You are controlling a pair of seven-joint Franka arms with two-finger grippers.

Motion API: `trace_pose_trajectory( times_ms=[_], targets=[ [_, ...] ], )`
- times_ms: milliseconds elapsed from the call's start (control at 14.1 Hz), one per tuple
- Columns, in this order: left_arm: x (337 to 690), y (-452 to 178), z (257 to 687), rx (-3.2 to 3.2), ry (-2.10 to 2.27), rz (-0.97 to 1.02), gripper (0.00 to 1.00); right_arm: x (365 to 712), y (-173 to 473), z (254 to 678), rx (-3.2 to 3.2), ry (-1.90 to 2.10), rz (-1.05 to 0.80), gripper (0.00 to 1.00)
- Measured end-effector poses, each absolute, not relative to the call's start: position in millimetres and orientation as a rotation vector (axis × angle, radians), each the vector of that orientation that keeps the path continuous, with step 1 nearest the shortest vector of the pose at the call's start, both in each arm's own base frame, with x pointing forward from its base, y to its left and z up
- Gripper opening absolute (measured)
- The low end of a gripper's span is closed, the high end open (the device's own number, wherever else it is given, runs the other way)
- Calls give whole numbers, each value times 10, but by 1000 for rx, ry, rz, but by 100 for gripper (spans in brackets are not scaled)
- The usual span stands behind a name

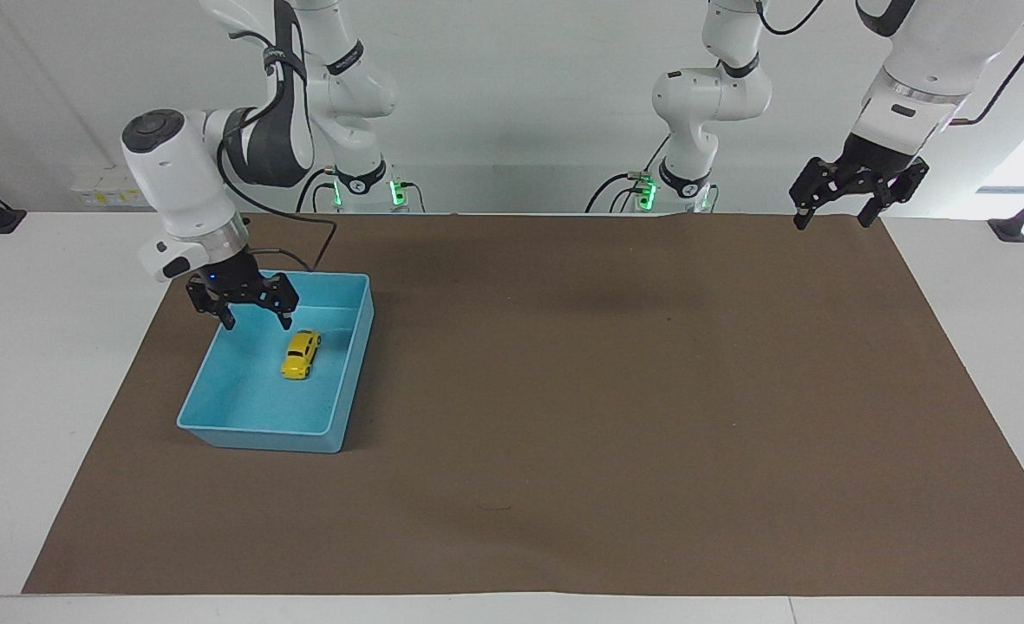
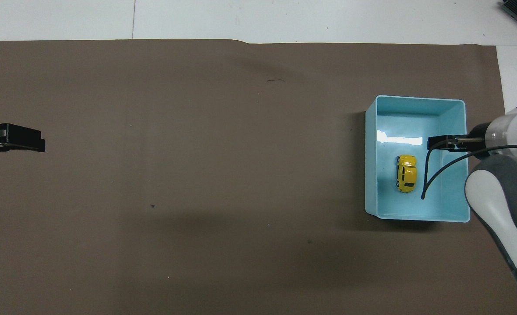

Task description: Wind up and store yellow beetle car

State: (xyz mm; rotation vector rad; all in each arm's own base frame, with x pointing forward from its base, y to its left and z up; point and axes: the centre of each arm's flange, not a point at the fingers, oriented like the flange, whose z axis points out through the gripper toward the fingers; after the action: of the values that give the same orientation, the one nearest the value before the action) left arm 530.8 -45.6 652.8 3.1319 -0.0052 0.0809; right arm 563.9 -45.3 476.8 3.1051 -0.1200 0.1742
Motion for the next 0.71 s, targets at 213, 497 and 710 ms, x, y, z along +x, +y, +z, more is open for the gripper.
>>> trace_pose_trajectory(
  times_ms=[213,497,710],
  targets=[
    [5308,-456,6528,3132,-5,81,100,5667,-210,5154,3078,-192,123,100],
    [5308,-456,6528,3132,-5,81,100,5548,-151,5534,3076,-210,59,100],
    [5308,-456,6528,3132,-5,81,100,5414,-164,6011,3093,-237,0,100]
  ],
)
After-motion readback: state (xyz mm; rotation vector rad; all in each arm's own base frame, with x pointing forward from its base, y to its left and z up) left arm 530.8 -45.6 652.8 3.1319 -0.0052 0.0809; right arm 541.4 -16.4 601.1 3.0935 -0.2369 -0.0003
